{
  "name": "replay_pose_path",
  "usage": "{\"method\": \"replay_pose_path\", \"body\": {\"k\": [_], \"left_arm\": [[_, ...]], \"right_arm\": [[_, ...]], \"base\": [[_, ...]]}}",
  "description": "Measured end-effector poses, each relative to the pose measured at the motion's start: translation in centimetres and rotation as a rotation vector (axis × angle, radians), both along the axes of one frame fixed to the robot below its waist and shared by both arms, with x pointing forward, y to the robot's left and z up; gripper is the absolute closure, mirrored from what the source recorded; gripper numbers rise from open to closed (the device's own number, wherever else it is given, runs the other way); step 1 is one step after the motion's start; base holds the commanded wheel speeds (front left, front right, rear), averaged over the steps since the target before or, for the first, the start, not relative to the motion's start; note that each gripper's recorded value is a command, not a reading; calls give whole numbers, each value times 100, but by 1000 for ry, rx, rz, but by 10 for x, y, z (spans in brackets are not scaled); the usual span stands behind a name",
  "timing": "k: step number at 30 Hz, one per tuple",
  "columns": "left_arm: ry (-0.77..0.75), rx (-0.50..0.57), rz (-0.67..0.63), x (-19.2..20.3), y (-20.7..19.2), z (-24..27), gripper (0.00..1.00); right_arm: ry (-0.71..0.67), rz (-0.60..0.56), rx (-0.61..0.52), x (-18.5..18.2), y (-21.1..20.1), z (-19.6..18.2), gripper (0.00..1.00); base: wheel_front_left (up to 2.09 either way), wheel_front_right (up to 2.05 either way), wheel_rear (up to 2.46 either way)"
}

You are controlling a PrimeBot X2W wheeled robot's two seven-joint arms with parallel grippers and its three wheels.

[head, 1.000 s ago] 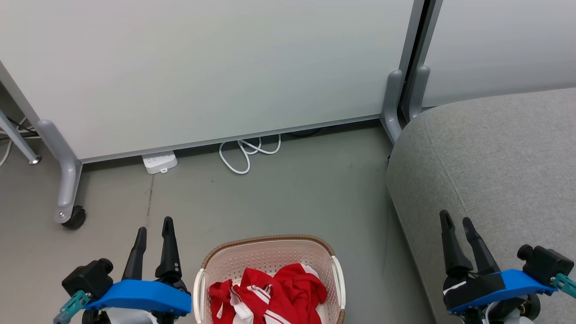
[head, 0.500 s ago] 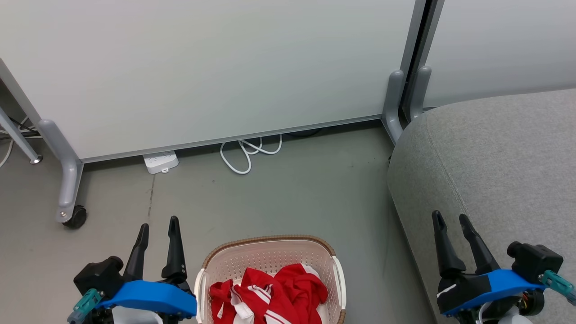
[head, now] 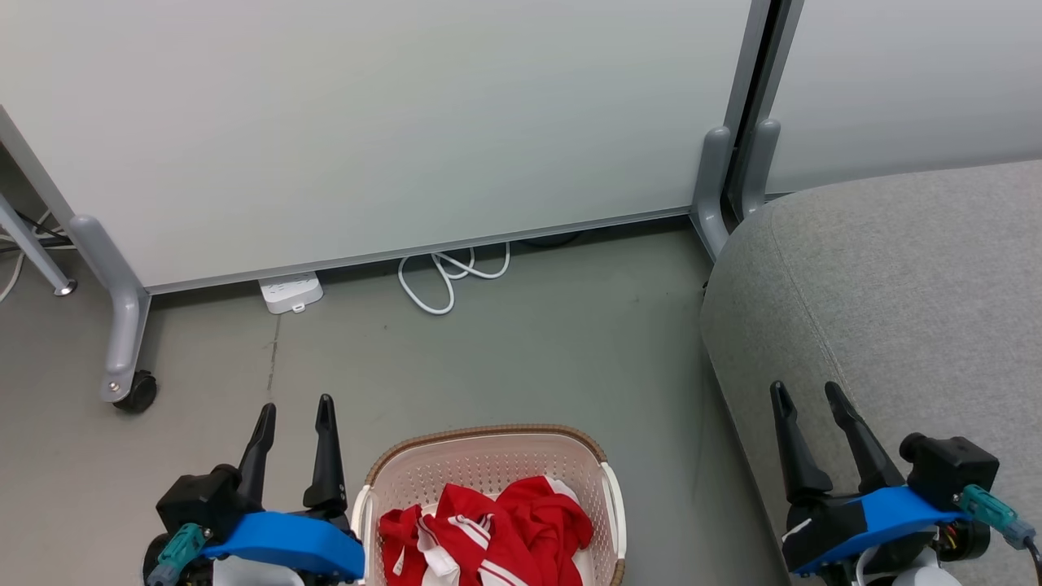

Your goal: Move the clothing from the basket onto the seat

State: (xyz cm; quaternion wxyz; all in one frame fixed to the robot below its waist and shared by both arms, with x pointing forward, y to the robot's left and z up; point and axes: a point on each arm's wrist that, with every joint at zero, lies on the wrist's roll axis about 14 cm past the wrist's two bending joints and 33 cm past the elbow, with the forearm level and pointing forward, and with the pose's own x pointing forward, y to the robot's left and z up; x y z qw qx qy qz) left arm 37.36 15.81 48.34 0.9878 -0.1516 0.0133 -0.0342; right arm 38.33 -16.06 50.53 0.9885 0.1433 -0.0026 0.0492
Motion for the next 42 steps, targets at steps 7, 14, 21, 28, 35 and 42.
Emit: {"method": "replay_pose_path", "body": {"k": [7,14,21,28,35,42], "left_arm": [[-6,45,-12,-1,-3,-1,0],[-10,71,-14,-1,-3,-3,0],[-15,110,-22,-2,-5,-4,0],[-19,128,-31,-2,-8,-5,0],[-16,127,-35,-2,-9,-6,0],[-8,125,-39,-1,-10,-9,0]], "right_arm": [[-2,9,-54,0,1,0,0],[-5,15,-91,1,2,0,0],[-10,22,-137,1,4,-1,0],[-17,29,-176,1,5,-1,0],[-17,29,-178,1,5,-1,0],[-12,32,-177,2,6,-3,0]], "base": [[0,0,0],[0,0,0],[0,0,0],[0,0,0],[0,0,0],[0,0,0]]}}
